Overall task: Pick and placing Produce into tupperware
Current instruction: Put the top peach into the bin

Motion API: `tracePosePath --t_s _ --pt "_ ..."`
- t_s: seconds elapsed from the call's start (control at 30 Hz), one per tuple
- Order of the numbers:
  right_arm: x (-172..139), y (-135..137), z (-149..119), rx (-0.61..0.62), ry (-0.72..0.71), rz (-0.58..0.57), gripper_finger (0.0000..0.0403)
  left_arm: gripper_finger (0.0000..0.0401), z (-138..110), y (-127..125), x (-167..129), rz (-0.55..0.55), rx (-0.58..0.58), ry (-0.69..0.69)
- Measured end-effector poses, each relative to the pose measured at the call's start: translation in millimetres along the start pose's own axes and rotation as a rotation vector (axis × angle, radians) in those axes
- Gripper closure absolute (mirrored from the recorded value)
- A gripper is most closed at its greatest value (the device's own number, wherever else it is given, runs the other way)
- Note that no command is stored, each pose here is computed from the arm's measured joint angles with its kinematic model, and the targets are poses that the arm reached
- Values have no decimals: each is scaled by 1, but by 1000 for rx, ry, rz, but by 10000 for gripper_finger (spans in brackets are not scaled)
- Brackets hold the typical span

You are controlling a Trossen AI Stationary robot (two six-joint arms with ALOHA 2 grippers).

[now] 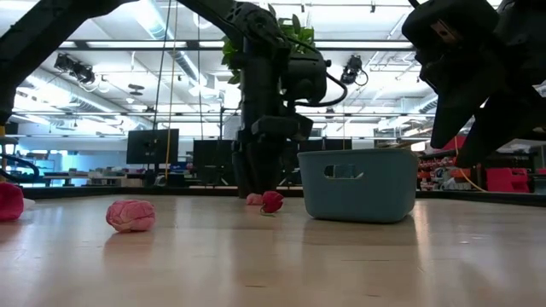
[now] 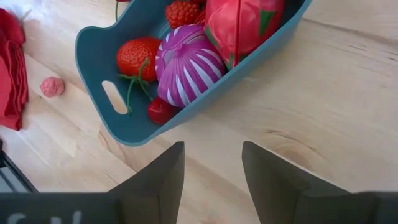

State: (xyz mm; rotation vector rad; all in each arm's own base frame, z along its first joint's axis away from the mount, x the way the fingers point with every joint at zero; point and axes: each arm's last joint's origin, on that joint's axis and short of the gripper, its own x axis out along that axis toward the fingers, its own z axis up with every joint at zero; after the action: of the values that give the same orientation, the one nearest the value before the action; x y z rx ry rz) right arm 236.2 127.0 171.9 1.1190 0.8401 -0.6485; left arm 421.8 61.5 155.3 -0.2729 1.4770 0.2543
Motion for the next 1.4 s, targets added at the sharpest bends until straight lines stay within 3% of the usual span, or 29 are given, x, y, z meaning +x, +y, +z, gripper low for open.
tracePosePath --t_s 0.27,0.43,0.63,0.83,1.1,1.4 --pt "0 0 0 2 0 -1 233 189 0 -2 -25 -38 5 12" --pt "0 0 0 2 0 -1 233 195 1 2 -25 -17 -4 12" --pt "0 0 0 20 0 0 233 194 -5 8 -23 126 3 63" --pt "0 0 0 20 0 -1 233 199 -4 14 -23 145 -22 59" --pt "0 0 0 17 0 -1 233 199 -16 12 4 151 -10 111" --pt "0 -1 0 9 -7 -8 233 211 -19 13 13 146 -11 97"
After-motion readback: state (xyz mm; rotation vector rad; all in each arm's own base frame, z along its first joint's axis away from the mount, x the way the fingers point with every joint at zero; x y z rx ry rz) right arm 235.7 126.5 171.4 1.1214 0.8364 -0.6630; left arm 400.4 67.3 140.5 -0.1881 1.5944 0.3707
